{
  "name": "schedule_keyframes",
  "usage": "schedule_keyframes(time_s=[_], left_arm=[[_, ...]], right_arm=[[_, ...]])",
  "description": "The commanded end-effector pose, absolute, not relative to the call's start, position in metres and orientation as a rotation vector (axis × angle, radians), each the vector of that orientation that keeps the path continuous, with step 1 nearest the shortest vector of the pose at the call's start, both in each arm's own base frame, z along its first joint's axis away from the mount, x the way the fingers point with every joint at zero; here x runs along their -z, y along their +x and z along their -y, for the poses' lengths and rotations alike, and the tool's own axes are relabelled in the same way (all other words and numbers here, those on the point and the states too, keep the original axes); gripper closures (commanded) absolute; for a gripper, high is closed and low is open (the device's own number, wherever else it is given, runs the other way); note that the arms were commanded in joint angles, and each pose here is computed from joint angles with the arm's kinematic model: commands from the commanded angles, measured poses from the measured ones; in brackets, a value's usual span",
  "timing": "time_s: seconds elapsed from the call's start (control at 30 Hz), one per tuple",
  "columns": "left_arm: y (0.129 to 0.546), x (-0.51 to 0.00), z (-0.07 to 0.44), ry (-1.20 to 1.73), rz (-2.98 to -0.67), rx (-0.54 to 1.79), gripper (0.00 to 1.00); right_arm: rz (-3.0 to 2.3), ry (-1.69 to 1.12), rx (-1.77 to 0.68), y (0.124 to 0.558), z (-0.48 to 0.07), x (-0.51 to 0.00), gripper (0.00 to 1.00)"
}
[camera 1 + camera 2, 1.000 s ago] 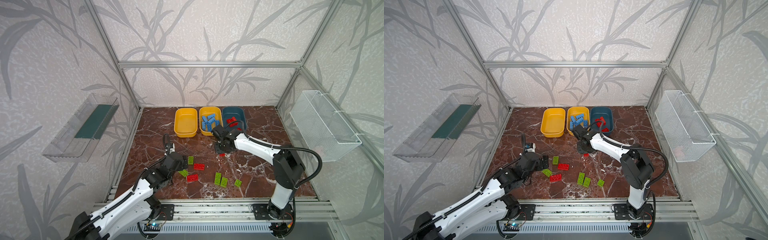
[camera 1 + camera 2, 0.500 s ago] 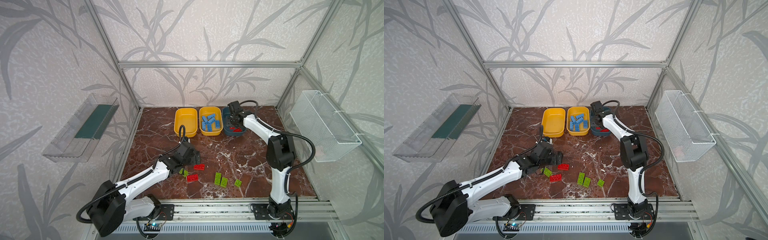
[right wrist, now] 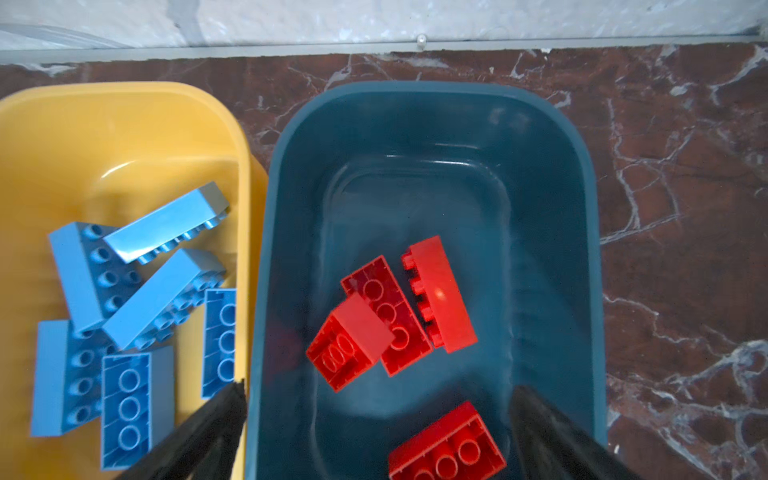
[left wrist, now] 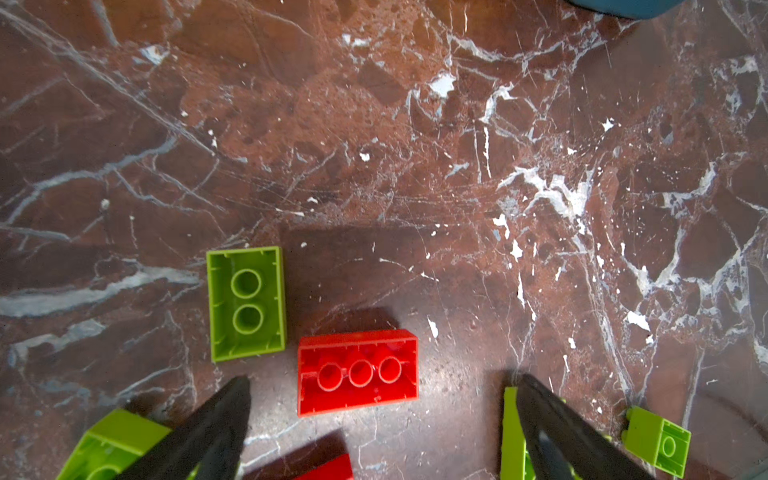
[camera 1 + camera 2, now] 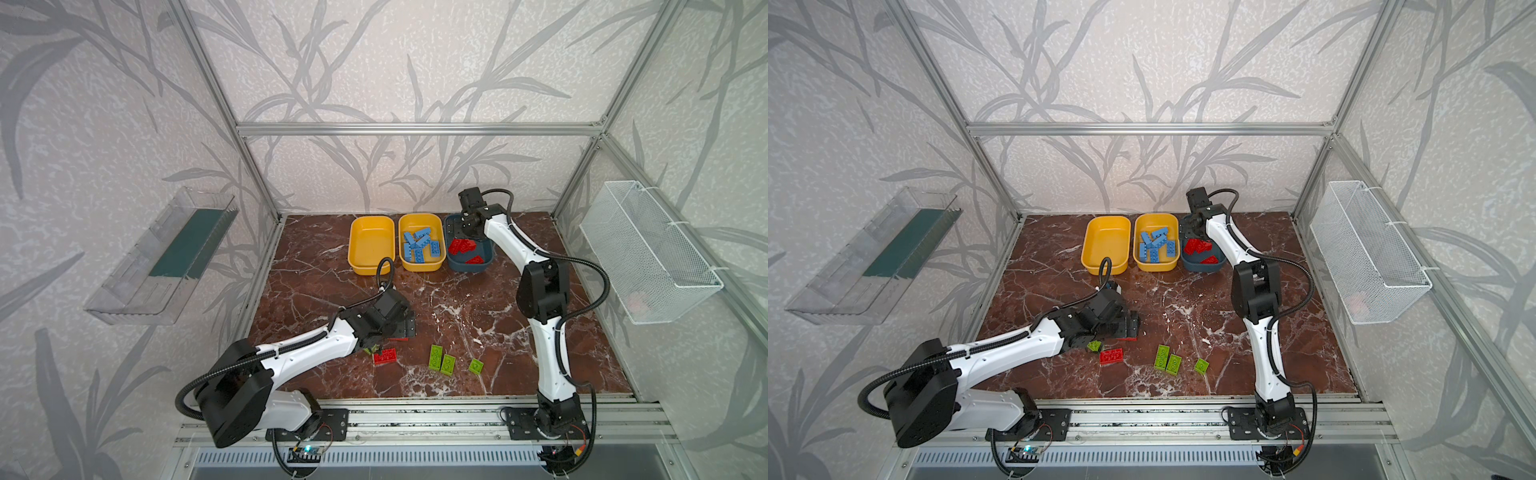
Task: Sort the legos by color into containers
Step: 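Carry the red brick into the teal tub with the right gripper, release, then grasp a red brick with the left gripper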
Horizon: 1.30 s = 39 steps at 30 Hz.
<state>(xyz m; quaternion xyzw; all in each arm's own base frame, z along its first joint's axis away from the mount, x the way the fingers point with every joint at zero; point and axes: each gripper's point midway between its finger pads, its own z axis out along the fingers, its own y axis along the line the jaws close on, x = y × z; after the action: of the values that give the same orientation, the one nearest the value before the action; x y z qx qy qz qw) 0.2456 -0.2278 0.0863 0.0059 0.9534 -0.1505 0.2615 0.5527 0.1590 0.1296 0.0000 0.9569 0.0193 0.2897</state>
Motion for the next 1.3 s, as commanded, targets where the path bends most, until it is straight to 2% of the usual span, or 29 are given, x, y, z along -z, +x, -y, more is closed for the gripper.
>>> schedule_keyframes(time_s=[0.0, 0.37, 0.53, 0.7, 1.13, 1.27], left_arm=[[0.24, -0.086, 0.221, -0.041, -2.575, 0.351, 0.01], [0.225, -0.06, 0.216, -0.052, -2.607, 0.324, 0.03], [0.231, -0.05, 0.221, -0.019, -2.622, 0.279, 0.03], [0.236, -0.036, 0.23, 0.008, -2.658, 0.241, 0.04], [0.248, -0.021, 0.234, 0.06, -2.697, 0.087, 0.22], [0.245, -0.02, 0.242, 0.056, -2.738, 0.103, 0.41]], right_arm=[[-2.54, -0.059, -0.088, 0.515, -0.171, -0.172, 0.01], [-2.413, -0.063, -0.275, 0.39, -0.16, -0.21, 0.01], [-2.395, -0.051, -0.306, 0.35, -0.146, -0.222, 0.01], [-2.434, -0.076, -0.301, 0.32, -0.138, -0.213, 0.01], [-2.452, -0.084, -0.268, 0.294, -0.122, -0.198, 0.01], [-2.435, -0.085, -0.278, 0.291, -0.121, -0.203, 0.01]])
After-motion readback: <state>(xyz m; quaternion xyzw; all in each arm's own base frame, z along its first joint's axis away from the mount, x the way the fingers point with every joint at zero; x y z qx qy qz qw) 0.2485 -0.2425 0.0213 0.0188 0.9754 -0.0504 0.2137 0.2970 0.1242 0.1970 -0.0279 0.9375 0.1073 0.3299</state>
